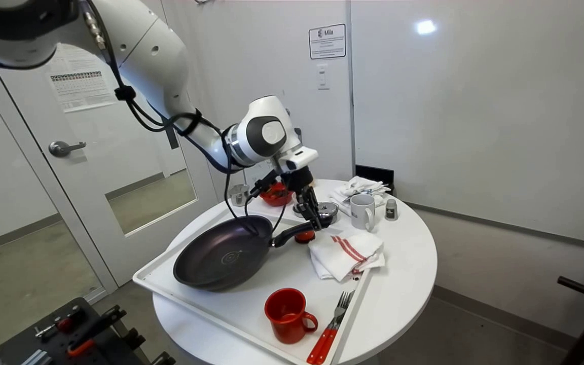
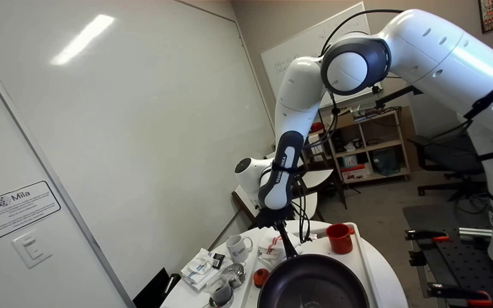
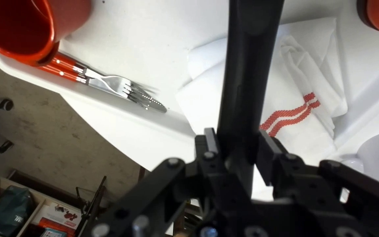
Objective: Move the black pan to the left
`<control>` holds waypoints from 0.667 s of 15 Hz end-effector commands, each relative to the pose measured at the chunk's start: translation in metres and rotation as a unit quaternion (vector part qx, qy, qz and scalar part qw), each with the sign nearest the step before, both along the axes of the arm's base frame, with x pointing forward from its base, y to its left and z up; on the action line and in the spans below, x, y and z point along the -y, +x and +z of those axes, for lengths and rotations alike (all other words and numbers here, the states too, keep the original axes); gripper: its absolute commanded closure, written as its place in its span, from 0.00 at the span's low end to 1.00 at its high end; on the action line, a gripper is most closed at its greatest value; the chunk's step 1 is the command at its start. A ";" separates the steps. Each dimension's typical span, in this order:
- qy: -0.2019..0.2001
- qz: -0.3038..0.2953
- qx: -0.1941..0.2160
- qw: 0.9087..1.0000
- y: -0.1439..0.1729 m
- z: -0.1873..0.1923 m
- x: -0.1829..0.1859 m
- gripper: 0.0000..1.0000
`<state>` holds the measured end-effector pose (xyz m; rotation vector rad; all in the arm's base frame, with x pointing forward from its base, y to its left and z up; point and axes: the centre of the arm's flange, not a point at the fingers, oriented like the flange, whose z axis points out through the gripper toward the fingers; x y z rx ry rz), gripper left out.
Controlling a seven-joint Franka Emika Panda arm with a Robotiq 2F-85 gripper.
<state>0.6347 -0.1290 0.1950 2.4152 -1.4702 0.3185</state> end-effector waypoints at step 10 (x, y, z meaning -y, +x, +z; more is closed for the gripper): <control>0.001 0.104 -0.017 0.994 0.055 0.016 -0.030 0.92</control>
